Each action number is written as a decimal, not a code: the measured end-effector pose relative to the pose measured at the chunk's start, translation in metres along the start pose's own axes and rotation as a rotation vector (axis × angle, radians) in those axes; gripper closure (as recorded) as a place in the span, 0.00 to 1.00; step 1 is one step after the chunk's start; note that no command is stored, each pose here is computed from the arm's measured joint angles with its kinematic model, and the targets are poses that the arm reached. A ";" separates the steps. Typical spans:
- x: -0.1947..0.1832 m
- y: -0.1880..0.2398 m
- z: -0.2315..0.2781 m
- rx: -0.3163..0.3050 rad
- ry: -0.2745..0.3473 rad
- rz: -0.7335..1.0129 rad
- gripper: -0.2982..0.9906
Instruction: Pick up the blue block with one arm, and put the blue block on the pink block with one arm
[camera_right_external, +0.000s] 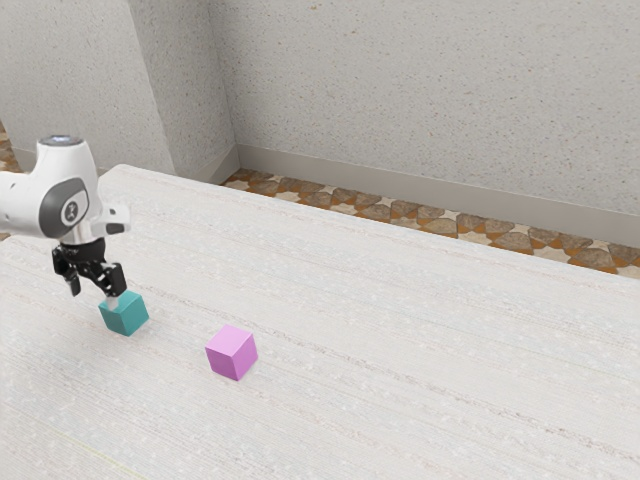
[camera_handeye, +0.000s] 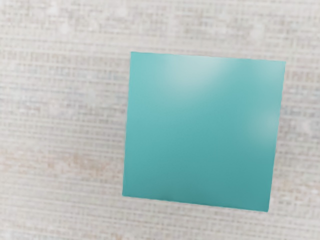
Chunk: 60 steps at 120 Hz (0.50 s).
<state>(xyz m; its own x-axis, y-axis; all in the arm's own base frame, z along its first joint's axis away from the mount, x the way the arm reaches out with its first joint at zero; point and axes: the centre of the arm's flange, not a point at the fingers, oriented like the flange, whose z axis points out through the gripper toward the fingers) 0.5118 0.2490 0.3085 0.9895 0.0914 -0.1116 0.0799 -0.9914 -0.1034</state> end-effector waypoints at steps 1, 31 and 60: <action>0.001 0.000 0.001 -0.001 -0.001 -0.001 0.23; 0.030 -0.004 0.023 -0.003 0.007 -0.015 0.23; 0.038 -0.011 0.042 -0.011 -0.007 -0.037 0.30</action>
<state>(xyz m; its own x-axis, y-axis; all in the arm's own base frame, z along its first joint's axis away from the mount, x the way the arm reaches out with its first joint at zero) 0.5435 0.2675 0.2639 0.9851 0.1283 -0.1146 0.1175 -0.9884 -0.0965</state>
